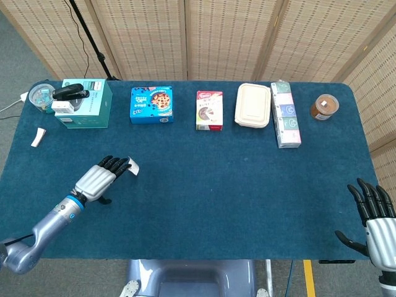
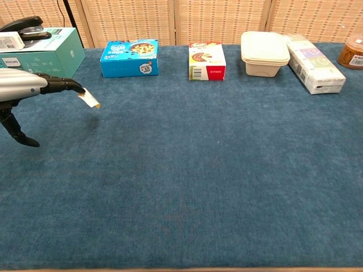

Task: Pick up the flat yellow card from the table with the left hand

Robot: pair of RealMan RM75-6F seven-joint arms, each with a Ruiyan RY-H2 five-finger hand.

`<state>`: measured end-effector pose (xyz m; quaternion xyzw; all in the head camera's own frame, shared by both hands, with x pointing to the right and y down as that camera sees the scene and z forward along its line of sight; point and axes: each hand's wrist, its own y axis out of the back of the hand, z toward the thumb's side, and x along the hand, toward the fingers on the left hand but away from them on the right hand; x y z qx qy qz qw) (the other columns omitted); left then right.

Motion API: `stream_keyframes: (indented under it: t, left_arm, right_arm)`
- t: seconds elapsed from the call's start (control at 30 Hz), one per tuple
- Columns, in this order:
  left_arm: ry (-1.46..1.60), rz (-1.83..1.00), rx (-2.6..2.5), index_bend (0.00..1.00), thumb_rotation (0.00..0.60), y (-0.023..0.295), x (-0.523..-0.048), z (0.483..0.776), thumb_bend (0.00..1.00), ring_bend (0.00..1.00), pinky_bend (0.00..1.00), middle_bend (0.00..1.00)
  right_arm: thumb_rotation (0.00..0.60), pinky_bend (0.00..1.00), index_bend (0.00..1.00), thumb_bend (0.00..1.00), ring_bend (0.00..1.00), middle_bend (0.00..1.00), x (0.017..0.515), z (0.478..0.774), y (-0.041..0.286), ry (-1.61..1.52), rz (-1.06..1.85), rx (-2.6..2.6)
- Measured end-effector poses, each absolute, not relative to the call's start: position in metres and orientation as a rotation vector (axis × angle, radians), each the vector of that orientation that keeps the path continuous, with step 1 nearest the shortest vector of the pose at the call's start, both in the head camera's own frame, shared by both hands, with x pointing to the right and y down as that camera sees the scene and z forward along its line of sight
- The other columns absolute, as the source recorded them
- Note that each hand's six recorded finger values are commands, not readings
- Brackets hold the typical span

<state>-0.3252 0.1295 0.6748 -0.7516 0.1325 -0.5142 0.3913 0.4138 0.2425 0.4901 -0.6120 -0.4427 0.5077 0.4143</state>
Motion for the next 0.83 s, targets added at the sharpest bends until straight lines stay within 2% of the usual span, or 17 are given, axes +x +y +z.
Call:
stream_keyframes:
  t: [0.37, 0.6, 0.83]
  left_arm:
    - [0.572, -1.253, -1.725, 0.00, 0.600, 0.126, -0.360, 0.623, 0.00, 0.00, 0.00, 0.00]
    - [0.744, -1.313, -1.604, 0.00, 0.600, 0.153, -0.403, 0.591, 0.00, 0.00, 0.00, 0.00]
    - [0.875, -1.413, -1.562, 0.00, 0.600, 0.187, -0.434, 0.572, 0.00, 0.00, 0.00, 0.00]
  right_arm:
    - [0.600, 0.00, 0.00, 0.00, 0.00, 0.00, 0.414, 0.489, 0.242, -1.114, 1.268, -1.525]
    - [0.600, 0.00, 0.00, 0.00, 0.00, 0.00, 0.421, 0.498, 0.236, -1.116, 1.310, -1.481]
    - [0.600, 0.00, 0.00, 0.00, 0.00, 0.00, 0.423, 0.505, 0.232, -1.111, 1.332, -1.473]
